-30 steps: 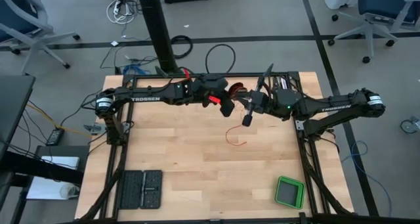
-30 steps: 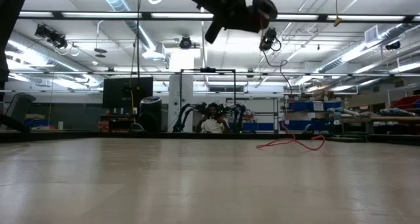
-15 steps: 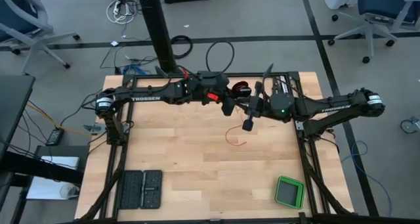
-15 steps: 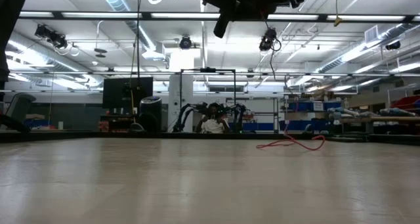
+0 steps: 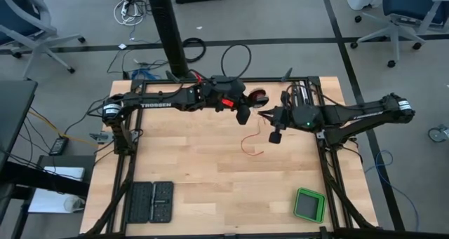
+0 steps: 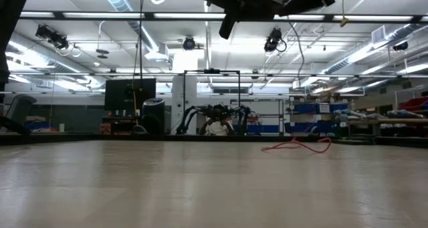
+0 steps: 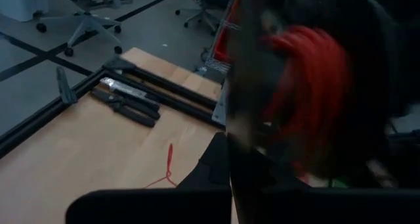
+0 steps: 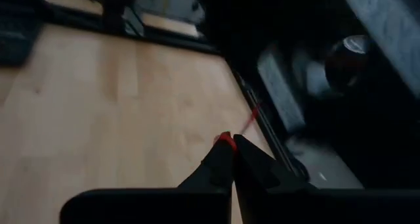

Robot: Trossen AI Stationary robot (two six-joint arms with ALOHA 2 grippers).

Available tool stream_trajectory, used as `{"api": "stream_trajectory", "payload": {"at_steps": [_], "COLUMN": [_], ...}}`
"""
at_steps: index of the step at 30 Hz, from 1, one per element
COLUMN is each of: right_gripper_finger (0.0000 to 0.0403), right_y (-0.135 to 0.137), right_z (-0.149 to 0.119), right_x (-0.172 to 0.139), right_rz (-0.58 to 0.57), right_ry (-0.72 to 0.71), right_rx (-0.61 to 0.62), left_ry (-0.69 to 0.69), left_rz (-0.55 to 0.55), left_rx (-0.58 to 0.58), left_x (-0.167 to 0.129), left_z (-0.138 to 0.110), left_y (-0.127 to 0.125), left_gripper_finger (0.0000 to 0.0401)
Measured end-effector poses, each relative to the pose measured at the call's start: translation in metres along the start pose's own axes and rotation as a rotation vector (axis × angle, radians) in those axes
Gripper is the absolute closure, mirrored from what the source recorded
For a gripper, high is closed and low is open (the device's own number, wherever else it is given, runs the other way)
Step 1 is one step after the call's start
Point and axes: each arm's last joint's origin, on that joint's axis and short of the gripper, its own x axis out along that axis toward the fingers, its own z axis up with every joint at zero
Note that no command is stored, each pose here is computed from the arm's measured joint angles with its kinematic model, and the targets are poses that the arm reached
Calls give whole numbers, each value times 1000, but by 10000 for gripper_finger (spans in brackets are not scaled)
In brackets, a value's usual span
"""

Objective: Coil cords
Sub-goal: Coil the red wire cable onto the black spool

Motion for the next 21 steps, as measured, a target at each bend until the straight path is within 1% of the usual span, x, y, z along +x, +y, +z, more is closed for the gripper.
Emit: {"api": "stream_trajectory", "payload": {"at_steps": [3, 6, 10, 15, 17, 19, 21], "right_gripper_finger": [391, 371, 335, 306, 301, 300, 301], "right_y": [-4, -7, -8, 2, 7, 14, 18], "right_z": [-3, -7, -16, -43, -53, -66, -78], "right_x": [-5, -9, -8, 0, 4, 10, 13], "right_rz": [-51, -72, -71, -57, -22, 9, 14], "right_ry": [26, 54, 126, 185, 177, 184, 188], "right_rx": [-5, -9, 59, 111, 146, 149, 146], "left_ry": [-6, 3, 2, 3, 4, 5, 4], "left_rz": [-8, -10, -16, -15, -14, -14, -14], "left_rx": [-1, 0, 22, 24, 25, 25, 25], "left_x": [-1, -1, -1, -1, -1, -1, -1], "left_z": [2, 2, 2, 2, 1, 1, 1], "left_y": [1, 1, 1, 1, 1, 1, 1], "left_gripper_finger": [401, 401, 401, 401, 401, 401, 401]}}
